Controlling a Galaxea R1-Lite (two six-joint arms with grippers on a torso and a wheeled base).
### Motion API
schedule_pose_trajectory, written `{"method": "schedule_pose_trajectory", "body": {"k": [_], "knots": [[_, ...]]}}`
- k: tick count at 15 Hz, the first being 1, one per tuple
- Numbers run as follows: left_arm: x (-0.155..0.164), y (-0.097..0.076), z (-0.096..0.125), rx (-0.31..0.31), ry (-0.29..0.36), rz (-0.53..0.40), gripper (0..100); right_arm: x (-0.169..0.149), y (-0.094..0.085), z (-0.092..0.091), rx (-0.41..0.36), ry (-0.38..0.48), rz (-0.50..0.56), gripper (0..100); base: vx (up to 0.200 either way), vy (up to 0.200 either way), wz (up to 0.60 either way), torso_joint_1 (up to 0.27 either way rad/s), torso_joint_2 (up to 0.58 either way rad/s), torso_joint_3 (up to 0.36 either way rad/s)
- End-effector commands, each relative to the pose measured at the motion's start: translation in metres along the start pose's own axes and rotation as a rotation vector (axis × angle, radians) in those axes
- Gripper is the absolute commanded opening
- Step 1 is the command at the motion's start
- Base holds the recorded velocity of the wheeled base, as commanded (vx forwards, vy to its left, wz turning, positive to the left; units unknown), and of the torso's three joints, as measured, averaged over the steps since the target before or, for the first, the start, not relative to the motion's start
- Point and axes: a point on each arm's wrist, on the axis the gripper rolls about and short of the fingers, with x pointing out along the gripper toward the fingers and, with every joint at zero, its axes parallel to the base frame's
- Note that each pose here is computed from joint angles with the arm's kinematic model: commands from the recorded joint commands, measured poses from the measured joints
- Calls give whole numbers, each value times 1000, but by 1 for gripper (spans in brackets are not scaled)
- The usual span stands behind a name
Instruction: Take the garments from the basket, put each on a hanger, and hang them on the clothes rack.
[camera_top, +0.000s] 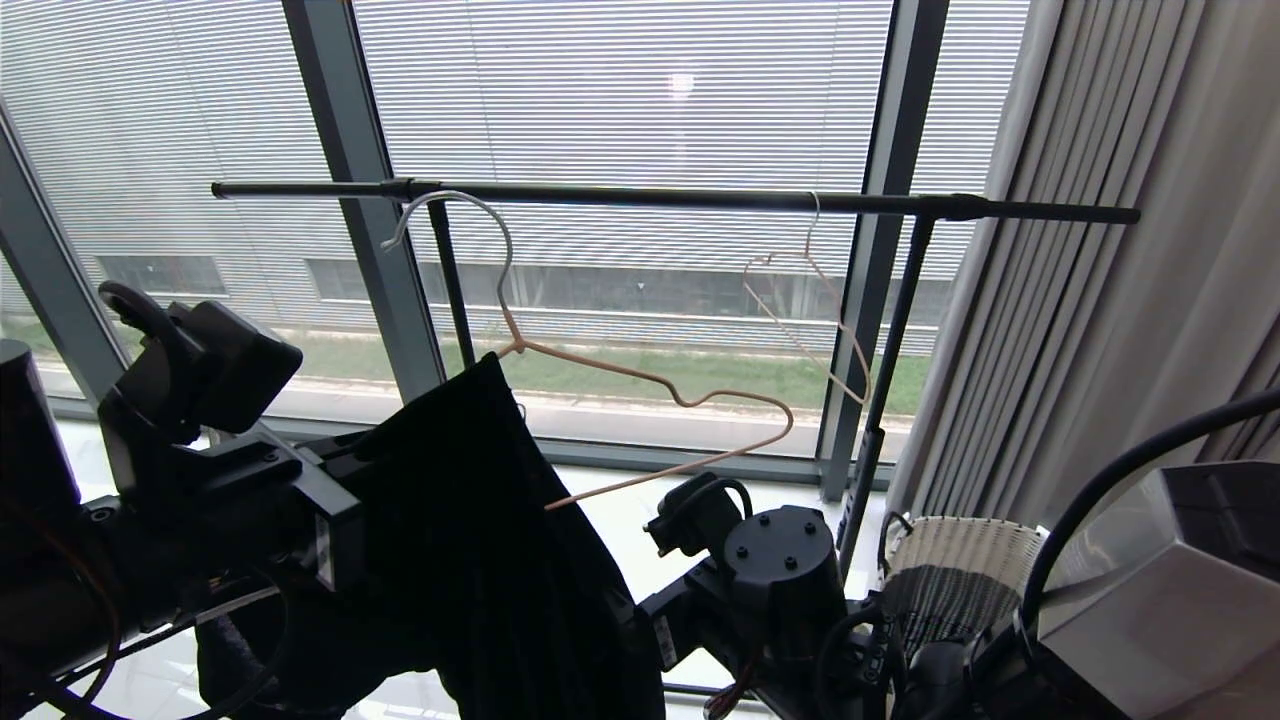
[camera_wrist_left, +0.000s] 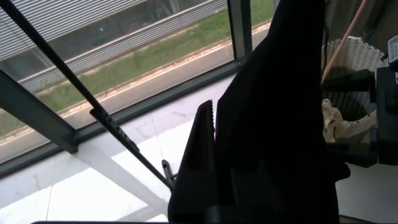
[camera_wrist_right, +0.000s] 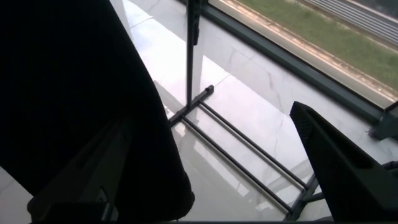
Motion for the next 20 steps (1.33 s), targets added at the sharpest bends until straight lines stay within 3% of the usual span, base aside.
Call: {"method": "schedule_pose_trajectory", "body": {"k": [1,10,16,18,20], "knots": [[1,0,-1,-2,5,-2,0,0,0,-2,-3,4,-9,100,0,0,0,0,0,0],[4,1,-1,-1,11,0,0,-11,10,11,-2,-36,21,100,0,0,0,0,0,0],[2,1,3,1,-6,0,0,3,11,-15,-67,36,5,100,0,0,0,0,0,0],[1,1,3,0,-8,4,0,3,6,-23,-101,64,-24,100,0,0,0,0,0,0],[0,3,0,-2,8,37,0,4,-23,-30,-127,100,-186,100,0,0,0,0,0,0]]}}
